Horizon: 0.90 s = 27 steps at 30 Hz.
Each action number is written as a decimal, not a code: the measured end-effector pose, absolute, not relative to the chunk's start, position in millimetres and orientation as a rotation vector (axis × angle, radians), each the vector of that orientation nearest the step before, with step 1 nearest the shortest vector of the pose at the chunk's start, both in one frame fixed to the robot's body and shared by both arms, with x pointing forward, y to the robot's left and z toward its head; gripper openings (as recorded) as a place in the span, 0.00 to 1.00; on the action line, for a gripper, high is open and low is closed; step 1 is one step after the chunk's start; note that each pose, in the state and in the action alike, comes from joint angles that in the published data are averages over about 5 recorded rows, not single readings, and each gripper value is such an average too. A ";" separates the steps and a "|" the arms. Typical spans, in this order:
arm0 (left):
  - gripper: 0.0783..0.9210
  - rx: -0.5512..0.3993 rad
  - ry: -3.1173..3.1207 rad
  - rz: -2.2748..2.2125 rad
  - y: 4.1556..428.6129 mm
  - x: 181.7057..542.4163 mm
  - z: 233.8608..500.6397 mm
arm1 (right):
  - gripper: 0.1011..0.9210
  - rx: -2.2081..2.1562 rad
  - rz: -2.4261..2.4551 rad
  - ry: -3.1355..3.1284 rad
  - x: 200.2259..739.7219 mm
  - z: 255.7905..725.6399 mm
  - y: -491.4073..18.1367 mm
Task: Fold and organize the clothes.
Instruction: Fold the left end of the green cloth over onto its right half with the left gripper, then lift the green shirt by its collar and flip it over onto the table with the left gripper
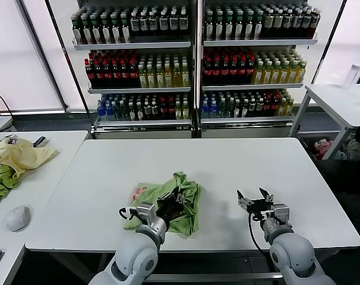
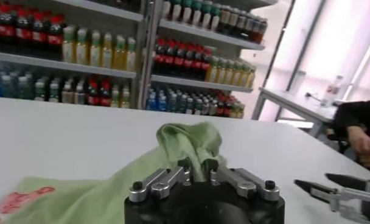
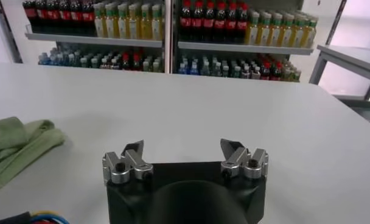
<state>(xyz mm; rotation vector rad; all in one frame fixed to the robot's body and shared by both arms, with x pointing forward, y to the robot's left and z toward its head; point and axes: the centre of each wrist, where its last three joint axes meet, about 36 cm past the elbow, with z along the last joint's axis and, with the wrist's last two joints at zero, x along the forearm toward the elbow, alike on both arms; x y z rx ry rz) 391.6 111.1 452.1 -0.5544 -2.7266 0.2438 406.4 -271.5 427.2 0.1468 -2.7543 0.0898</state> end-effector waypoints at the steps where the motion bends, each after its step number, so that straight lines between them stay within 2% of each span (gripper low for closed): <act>1: 0.32 -0.573 -2.727 0.253 110.2 390.4 452.6 | 0.88 0.146 0.090 -2.754 406.4 427.1 -271.3; 7: 0.52 -0.673 -2.728 0.347 112.2 379.6 461.3 | 0.88 0.146 0.086 -2.755 406.4 426.9 -270.5; 11: 0.67 -0.657 -2.753 0.380 124.2 376.5 463.6 | 0.88 0.148 0.085 -2.758 406.6 427.2 -270.4; 14: 0.77 -0.596 -2.784 0.364 139.2 378.1 461.0 | 0.88 0.149 0.084 -2.760 406.7 427.2 -270.1; 18: 0.87 -0.465 -2.819 0.304 165.7 383.8 451.5 | 0.88 0.149 0.087 -2.762 406.9 427.4 -270.4; 23: 0.88 -0.296 -2.831 0.223 198.6 391.7 435.6 | 0.88 0.148 0.092 -2.764 407.0 427.7 -271.6; 27: 0.88 -0.207 -2.807 0.187 215.2 394.4 421.3 | 0.88 0.148 0.095 -2.764 406.6 427.4 -272.4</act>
